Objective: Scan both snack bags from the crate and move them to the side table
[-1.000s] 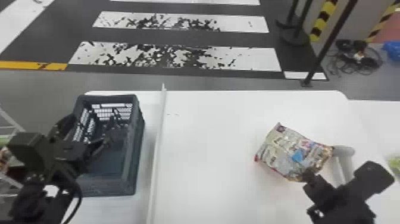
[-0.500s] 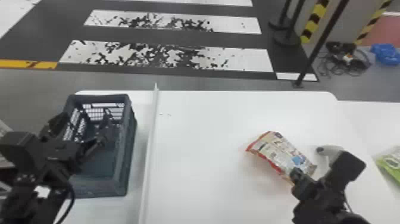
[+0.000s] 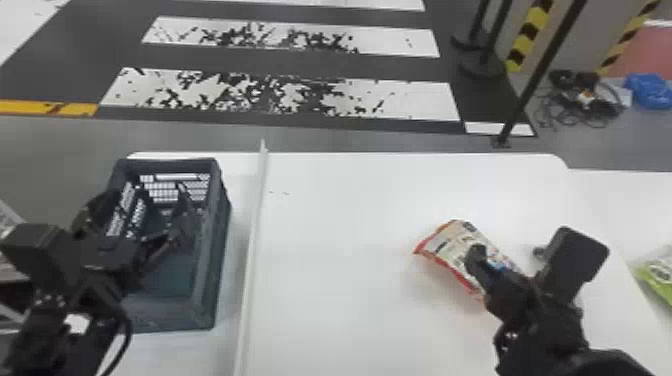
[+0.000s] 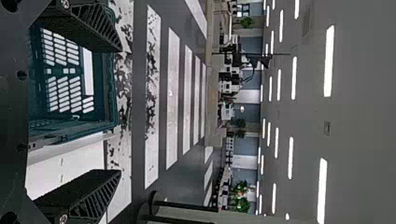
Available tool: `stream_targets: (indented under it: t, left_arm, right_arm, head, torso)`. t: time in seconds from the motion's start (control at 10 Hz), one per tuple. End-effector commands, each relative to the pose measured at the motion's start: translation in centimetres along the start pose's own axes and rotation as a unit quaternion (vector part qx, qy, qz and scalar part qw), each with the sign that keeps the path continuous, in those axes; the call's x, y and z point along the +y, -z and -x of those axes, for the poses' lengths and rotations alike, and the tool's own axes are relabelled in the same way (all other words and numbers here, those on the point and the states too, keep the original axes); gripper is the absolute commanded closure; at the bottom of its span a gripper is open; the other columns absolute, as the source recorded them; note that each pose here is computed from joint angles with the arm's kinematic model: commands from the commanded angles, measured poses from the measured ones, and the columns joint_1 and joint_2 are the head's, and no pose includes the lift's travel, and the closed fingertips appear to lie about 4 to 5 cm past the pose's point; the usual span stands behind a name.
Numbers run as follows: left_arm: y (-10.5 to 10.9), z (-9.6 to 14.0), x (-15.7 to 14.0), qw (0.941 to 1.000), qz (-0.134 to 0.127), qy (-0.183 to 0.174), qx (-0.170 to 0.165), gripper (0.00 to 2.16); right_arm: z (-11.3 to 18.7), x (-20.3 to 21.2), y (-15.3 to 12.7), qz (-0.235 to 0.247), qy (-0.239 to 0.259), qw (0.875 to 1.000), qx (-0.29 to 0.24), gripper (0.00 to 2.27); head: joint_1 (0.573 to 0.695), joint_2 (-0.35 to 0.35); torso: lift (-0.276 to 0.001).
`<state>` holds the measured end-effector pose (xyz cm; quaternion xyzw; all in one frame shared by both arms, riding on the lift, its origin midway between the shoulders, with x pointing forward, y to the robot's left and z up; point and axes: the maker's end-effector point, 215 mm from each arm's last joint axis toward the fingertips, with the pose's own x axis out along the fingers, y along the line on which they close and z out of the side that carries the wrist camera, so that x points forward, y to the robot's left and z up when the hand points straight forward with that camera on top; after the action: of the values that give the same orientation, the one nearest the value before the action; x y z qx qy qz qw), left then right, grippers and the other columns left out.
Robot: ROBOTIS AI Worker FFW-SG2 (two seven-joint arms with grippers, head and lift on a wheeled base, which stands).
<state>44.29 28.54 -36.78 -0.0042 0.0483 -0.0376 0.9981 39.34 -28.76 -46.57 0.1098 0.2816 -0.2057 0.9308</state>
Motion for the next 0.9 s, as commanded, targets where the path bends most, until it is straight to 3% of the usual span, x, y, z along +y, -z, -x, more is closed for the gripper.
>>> stream_targets:
  t: [0.0, 0.2, 0.4, 0.5, 0.6, 0.7, 0.8]
  left_arm:
    - [-0.4, 0.2, 0.0, 1.0, 0.0, 0.0, -0.008, 0.07]
    - [-0.7, 0.3, 0.0, 0.9999, 0.0, -0.001, -0.014, 0.07]
    - [-0.5, 0.4, -0.3, 0.9999, 0.001, 0.002, -0.012, 0.07]
    - [-0.3, 0.5, -0.3, 0.9999, -0.002, 0.002, -0.011, 0.07]
    - [-0.1, 0.7, -0.4, 1.0, -0.003, 0.002, -0.008, 0.07]
    - [-0.1, 0.8, -0.4, 1.0, -0.004, 0.002, -0.007, 0.07]
    - [0.0, 1.0, -0.5, 1.0, -0.005, 0.003, -0.006, 0.07]
  right_arm:
    - [-0.2, 1.2, 0.3, 0.031, -0.054, 0.998, 0.008, 0.11]
    - [-0.2, 3.4, 0.9, 0.1, -0.152, 0.983, -0.002, 0.1]
    - [-0.3, 3.9, -1.5, 0.126, -0.208, 0.969, -0.038, 0.11]
    - [-1.0, 3.5, -2.2, 0.13, -0.216, 0.967, -0.04, 0.45]
    - [-2.3, 2.5, -2.2, 0.123, -0.214, 0.969, -0.025, 1.62]
    - [-3.3, 1.8, -3.0, 0.12, -0.213, 0.969, -0.031, 2.22]
    - [-4.1, 1.3, -3.7, 0.122, -0.219, 0.967, -0.038, 2.25]
  head:
    - [0.695, -0.016]
    - [0.695, 0.031]
    - [0.695, 0.056]
    - [0.695, 0.053]
    - [0.695, 0.04]
    - [0.695, 0.026]
    - [0.695, 0.004]
  torso:
    - [-0.029]
    - [-0.029]
    - [-0.029]
    - [-0.029]
    - [-0.029]
    - [-0.029]
    - [-0.029]
